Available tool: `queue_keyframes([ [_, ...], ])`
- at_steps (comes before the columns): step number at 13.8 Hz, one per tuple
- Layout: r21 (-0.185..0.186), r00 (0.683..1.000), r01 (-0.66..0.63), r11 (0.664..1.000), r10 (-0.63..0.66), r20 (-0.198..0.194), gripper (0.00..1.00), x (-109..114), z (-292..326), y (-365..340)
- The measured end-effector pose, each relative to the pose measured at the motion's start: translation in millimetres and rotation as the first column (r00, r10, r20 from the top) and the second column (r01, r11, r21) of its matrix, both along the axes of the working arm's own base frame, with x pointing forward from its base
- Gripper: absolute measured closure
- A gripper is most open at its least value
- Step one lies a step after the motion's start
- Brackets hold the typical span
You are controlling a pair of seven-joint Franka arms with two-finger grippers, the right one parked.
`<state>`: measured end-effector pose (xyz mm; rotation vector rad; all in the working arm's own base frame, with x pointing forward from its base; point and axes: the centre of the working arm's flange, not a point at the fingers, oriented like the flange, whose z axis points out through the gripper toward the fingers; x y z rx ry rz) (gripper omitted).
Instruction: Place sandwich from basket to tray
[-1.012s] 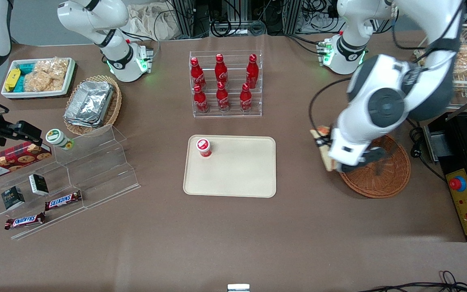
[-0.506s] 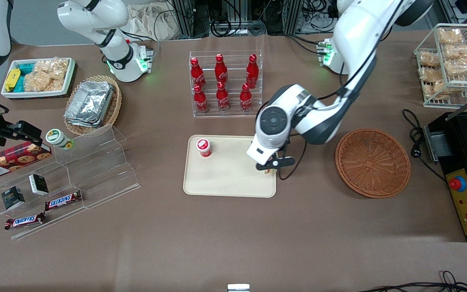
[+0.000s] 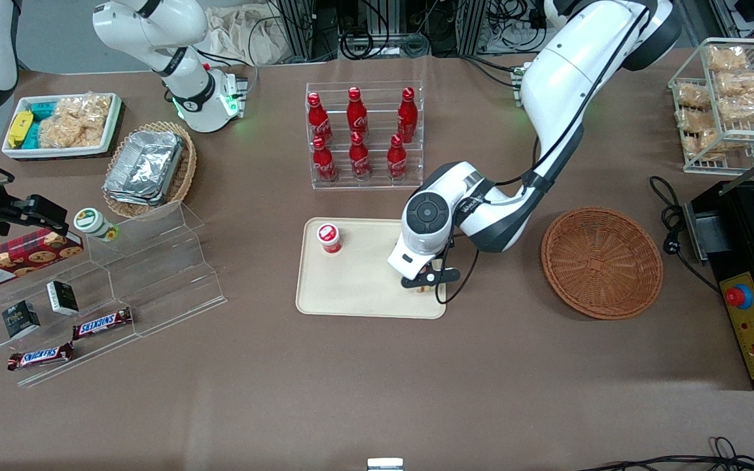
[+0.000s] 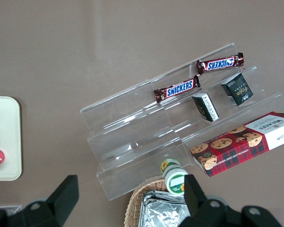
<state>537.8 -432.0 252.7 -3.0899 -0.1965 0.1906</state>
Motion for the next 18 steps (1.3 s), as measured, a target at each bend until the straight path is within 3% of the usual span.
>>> queue_keyframes([
  [1,-0.003,1.000,-0.001,1.000,0.001,0.002,0.77,0.5,0.5,-0.3],
  [6,-0.020,0.999,-0.011,1.000,0.011,0.033,0.27,10.5,18.8,-1.6],
  [7,-0.004,0.999,-0.018,1.000,0.018,0.036,0.16,14.3,32.1,2.8],
  [9,0.065,0.998,-0.057,0.996,0.056,0.023,0.00,25.9,75.3,33.3],
  [10,0.067,0.996,-0.086,0.994,0.084,0.029,0.00,36.6,101.7,57.4],
  [12,0.026,0.996,-0.083,0.996,0.082,0.038,0.00,53.2,158.1,110.9],
  [13,0.025,0.997,-0.068,0.997,0.066,0.050,0.00,53.9,180.7,136.1],
  [15,0.041,0.998,-0.034,0.999,0.031,0.060,0.00,42.7,205.4,176.2],
  [18,0.049,0.998,0.055,0.997,-0.057,0.034,0.00,19.5,219.9,238.7],
])
